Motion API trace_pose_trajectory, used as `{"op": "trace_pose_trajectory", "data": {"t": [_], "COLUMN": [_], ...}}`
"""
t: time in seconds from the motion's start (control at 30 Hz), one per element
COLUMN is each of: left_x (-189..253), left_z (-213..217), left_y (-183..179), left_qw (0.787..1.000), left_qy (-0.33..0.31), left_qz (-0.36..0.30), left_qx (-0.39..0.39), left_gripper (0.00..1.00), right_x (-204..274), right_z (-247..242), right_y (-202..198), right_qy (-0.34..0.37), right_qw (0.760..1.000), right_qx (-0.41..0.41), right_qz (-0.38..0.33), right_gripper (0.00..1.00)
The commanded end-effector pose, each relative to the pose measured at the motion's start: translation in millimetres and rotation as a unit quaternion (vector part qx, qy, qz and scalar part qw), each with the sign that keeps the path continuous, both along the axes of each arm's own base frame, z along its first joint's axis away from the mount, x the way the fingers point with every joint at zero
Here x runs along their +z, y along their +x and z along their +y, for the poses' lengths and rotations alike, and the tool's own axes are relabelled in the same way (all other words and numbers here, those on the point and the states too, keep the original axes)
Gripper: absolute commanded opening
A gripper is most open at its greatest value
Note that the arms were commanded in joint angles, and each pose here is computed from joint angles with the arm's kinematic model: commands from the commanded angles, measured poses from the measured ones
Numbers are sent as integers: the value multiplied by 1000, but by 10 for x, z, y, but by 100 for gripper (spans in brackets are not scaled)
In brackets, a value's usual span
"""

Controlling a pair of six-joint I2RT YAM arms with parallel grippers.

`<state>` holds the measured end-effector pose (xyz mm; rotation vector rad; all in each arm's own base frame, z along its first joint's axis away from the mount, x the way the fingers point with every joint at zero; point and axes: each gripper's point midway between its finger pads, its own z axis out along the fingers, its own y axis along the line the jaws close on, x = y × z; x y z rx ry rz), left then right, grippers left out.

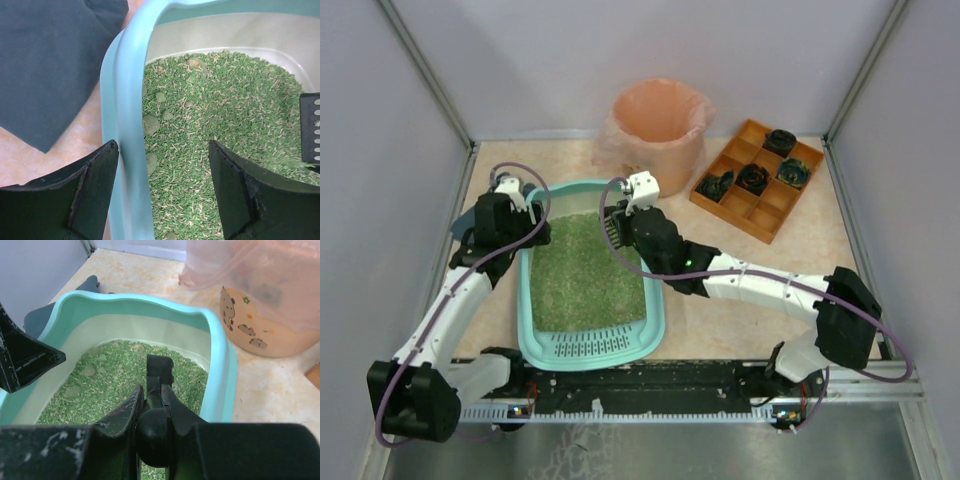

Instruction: Clean the litter box

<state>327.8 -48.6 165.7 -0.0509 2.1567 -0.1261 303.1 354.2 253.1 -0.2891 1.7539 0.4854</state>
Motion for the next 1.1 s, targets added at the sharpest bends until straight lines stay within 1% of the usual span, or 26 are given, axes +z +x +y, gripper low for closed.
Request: {"op": "trace_pose_trajectory", "data": {"t": [0.0, 0.1, 0.17, 0.23, 0.33, 0.47, 0.57, 0.7, 0.87, 0.97, 1.0, 1.07], "left_x": [92, 20, -50, -105, -185, -201, -206, -206, -199, -199, -201, -198], "left_z": [17, 83, 92, 84, 77, 66, 80, 75, 72, 71, 71, 74], "left_y": [-68, -174, -238, -291, -333, -330, -328, -322, -321, -321, -322, -323], "left_qw": [999, 999, 999, 999, 998, 999, 999, 999, 999, 999, 999, 999], "left_qy": [-19, -16, -16, -18, -20, -19, -15, -15, -14, -14, -14, -14], "left_qz": [-12, 5, 17, 23, 29, 31, 31, 31, 29, 29, 30, 29], "left_qx": [26, 46, 48, 45, 43, 38, 40, 38, 36, 35, 35, 35], "left_gripper": [78, 76, 73, 68, 64, 61, 61, 61, 60, 60, 60, 60], "right_x": [425, 440, 402, 347, 178, -36, -164, -324, -529, -553, -688, -754], "right_z": [-32, 150, 322, 462, 599, 733, 834, 898, 908, 929, 965, 1014], "right_y": [-52, -226, -366, -468, -555, -628, -708, -750, -753, -777, -781, -811], "right_qy": [0, 75, 133, 169, 192, 208, 204, 185, 135, 103, 80, 62], "right_qw": [999, 997, 989, 980, 971, 962, 959, 963, 975, 982, 985, 987], "right_qx": [-29, 20, 55, 77, 84, 94, 102, 91, 64, 55, 50, 48], "right_qz": [-46, -2, 41, 76, 112, 151, 167, 172, 163, 146, 146, 142], "right_gripper": [0, 0, 0, 0, 0, 0, 0, 0, 0, 0, 0, 0]}}
